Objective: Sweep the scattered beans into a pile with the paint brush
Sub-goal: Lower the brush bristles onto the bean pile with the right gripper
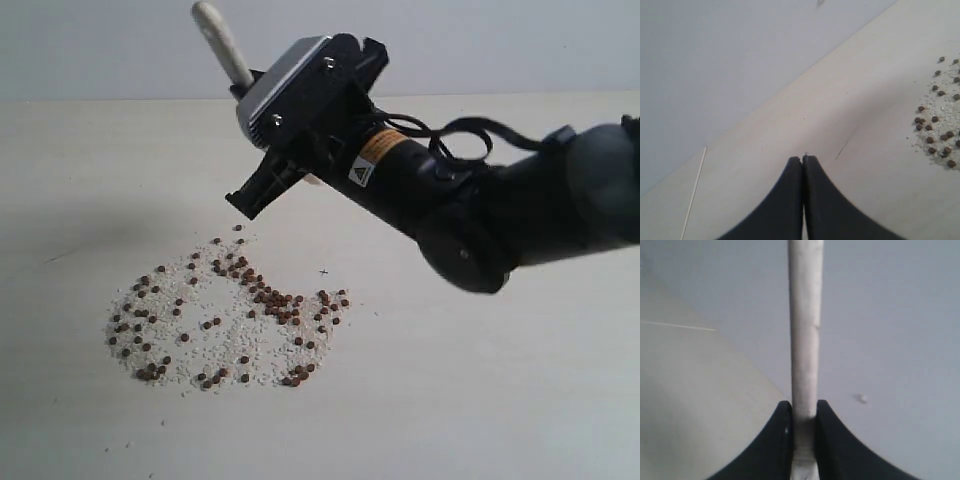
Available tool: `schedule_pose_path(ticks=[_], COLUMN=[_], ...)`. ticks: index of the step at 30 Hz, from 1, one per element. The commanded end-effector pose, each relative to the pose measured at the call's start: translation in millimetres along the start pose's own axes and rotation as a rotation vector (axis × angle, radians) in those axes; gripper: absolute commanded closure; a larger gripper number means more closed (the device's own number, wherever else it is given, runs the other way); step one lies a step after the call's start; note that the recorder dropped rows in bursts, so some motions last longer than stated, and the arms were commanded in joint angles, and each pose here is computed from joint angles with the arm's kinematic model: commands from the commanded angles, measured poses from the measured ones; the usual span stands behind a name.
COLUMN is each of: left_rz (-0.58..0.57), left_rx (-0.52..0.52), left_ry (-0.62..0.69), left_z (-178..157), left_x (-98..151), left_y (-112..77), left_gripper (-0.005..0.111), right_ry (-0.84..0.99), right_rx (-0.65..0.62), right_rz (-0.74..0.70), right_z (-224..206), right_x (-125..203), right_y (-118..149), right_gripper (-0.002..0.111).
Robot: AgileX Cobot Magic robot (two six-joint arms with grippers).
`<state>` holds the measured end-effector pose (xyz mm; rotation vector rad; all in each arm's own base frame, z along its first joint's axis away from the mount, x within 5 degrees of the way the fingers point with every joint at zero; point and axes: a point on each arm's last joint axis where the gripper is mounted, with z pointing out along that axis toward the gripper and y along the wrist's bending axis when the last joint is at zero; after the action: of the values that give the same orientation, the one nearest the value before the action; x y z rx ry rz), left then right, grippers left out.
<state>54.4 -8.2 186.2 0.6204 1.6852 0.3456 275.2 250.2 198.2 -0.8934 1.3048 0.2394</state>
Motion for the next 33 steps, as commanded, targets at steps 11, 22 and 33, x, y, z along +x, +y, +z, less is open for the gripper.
schedule_pose_path(ticks=[11,22,33], left_rz=[-0.008,-0.008,-0.008], left_rx=[-0.007,-0.007,0.001], left_ry=[-0.005,-0.005,0.003], left_z=[0,0,0], left_x=[0,0,0], left_y=[0.5,0.5,-0.3], left_gripper=[0.107,0.107,0.107], right_ry=[-0.043,0.015,0.117], right_rx=[-0.702,-0.789,-1.049], right_rz=[-0.155,-0.031,0.162], right_z=[74,108,88], right_x=[27,73,70], right_y=[-37,-21,-8], right_gripper=[0.108,0.108,0.108])
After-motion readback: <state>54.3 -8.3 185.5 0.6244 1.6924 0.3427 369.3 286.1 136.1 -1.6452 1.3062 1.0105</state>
